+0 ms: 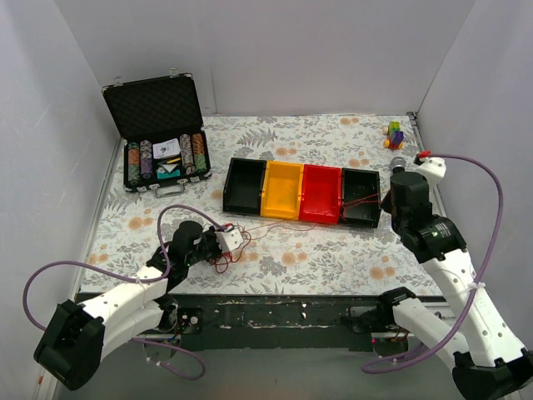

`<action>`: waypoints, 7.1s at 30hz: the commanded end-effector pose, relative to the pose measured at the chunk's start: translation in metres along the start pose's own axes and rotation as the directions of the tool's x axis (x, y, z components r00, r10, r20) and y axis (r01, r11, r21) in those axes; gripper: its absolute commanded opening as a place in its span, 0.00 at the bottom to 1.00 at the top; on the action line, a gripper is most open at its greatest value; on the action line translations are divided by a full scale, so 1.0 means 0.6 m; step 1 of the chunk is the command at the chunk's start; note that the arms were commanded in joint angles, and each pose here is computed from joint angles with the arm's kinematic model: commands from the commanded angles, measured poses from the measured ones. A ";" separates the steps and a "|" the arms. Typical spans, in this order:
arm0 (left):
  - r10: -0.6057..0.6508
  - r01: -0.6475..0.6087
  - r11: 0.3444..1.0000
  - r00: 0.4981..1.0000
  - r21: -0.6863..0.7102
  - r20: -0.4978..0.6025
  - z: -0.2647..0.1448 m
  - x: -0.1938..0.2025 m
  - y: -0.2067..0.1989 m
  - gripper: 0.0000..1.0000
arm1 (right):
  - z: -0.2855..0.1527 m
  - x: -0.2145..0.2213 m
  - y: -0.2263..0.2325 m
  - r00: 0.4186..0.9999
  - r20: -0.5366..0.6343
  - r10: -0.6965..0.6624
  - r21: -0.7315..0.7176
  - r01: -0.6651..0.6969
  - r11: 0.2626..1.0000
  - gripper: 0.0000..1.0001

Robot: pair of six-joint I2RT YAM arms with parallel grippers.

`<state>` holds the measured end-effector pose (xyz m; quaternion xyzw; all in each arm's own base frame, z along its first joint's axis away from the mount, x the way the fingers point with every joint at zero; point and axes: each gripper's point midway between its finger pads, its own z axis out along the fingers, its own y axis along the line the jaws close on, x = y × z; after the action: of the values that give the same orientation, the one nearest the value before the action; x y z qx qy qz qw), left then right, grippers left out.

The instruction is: Untangle the cables

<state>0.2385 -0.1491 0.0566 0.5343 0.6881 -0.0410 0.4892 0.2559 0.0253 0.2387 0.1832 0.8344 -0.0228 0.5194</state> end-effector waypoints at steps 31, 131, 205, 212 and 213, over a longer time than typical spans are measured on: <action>-0.049 0.051 0.995 0.999 0.089 -0.022 -0.030 -0.005 -0.020 0.02 | -0.061 -0.381 0.054 0.899 0.373 0.230 -0.290 -0.122 0.949 0.01; -0.111 0.101 0.979 0.992 0.176 0.051 -0.065 -0.062 -0.031 0.02 | 0.193 0.179 0.520 0.955 -0.026 -0.294 -0.571 0.228 0.789 0.01; -0.183 0.162 0.965 0.980 0.208 0.085 -0.097 -0.114 -0.020 0.57 | -0.050 0.384 0.497 0.809 0.059 -0.585 -0.791 0.395 0.467 0.50; -0.188 0.161 0.961 0.977 0.226 0.100 -0.099 -0.117 -0.027 0.57 | -0.010 0.399 0.515 0.769 0.103 -0.631 -0.745 0.480 0.463 0.46; -0.188 0.161 0.961 0.977 0.227 0.102 -0.099 -0.118 -0.027 0.57 | -0.002 0.403 0.515 0.763 0.100 -0.638 -0.738 0.487 0.468 0.43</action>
<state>0.1857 -0.1663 0.1214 0.5129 0.7065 -0.1818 0.4525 0.2411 0.3695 0.0629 -0.3208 0.8436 0.1734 0.3940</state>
